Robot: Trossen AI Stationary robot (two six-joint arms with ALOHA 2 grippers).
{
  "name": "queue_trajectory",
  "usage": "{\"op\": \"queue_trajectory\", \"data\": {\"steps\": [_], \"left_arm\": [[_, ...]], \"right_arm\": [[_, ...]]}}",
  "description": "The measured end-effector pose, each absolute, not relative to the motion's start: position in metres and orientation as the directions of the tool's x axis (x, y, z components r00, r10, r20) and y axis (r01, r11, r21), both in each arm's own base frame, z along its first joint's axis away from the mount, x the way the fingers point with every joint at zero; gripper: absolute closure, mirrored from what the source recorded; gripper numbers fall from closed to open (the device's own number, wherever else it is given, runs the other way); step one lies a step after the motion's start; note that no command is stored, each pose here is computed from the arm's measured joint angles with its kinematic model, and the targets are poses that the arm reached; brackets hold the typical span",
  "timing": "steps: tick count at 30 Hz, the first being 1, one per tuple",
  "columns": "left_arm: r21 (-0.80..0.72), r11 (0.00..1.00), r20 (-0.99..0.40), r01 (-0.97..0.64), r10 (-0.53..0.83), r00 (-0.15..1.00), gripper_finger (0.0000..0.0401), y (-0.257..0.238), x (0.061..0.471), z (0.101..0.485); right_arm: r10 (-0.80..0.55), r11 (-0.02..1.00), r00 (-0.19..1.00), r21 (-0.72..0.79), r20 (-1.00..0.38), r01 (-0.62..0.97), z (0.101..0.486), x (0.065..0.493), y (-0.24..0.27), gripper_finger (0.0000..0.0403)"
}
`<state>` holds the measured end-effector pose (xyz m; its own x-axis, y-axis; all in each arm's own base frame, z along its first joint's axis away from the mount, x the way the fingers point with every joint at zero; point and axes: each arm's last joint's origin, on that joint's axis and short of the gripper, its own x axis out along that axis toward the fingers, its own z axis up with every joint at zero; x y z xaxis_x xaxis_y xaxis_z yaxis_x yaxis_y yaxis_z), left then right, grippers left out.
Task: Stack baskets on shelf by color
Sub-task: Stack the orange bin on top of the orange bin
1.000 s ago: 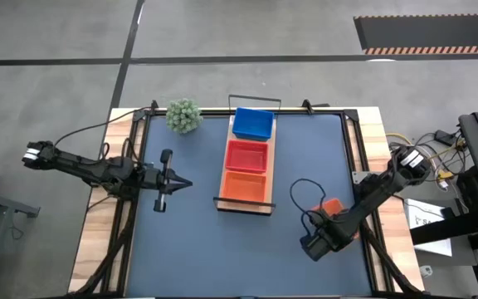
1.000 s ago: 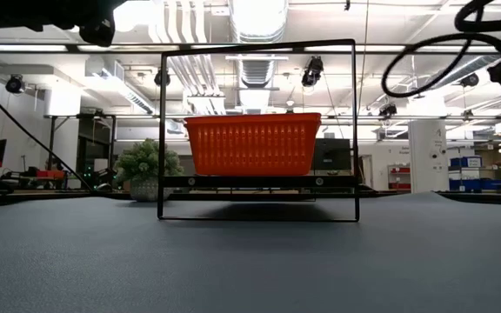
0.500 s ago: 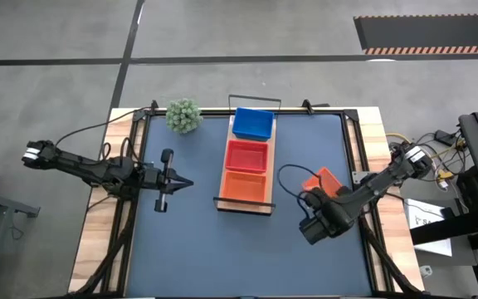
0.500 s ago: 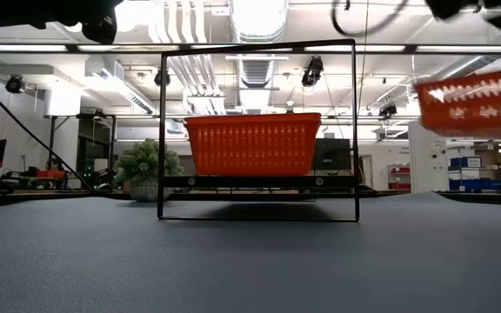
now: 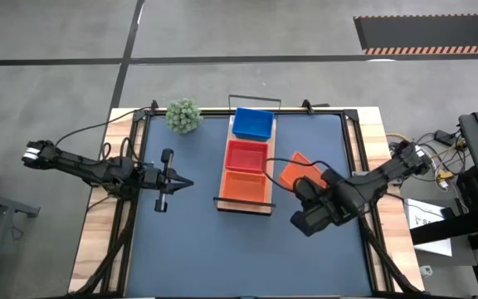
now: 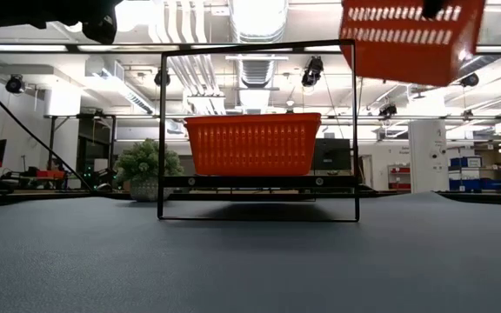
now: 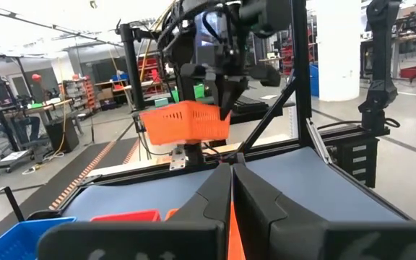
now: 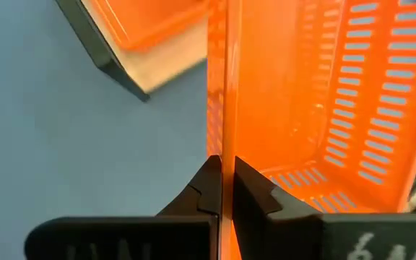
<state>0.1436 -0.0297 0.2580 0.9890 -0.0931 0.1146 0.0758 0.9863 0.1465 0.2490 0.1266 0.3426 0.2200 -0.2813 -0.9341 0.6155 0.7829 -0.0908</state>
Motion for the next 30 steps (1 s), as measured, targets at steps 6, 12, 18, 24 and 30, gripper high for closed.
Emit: {"op": "queue_trajectory", "data": {"steps": [6,12,18,24,30], "left_arm": [[0.147,0.986,0.115,0.076,-0.093,0.989,0.0401,-0.03,0.144,0.258],[0.147,0.986,0.116,0.076,-0.093,0.989,0.0401,-0.03,0.143,0.258],[0.147,0.986,0.117,0.076,-0.093,0.989,0.0401,-0.03,0.143,0.258],[0.15,0.986,0.12,0.074,-0.093,0.988,0.0401,-0.029,0.143,0.259],[0.151,0.986,0.12,0.074,-0.093,0.988,0.0401,-0.029,0.143,0.259]], "right_arm": [[-0.256,0.849,0.32,-0.054,-0.912,0.526,0.358,0.267,0.111,0.0394],[-0.251,0.912,0.393,-0.08,-0.885,0.402,0.37,0.302,0.085,0.0394],[-0.204,0.961,0.376,-0.112,-0.904,0.251,0.366,0.346,0.063,0.0394],[-0.057,0.997,0.32,-0.034,-0.946,0.076,0.344,0.387,0.055,0.0394],[-0.064,0.998,0.231,-0.063,-0.971,0.012,0.325,0.406,0.053,0.0394]]}}
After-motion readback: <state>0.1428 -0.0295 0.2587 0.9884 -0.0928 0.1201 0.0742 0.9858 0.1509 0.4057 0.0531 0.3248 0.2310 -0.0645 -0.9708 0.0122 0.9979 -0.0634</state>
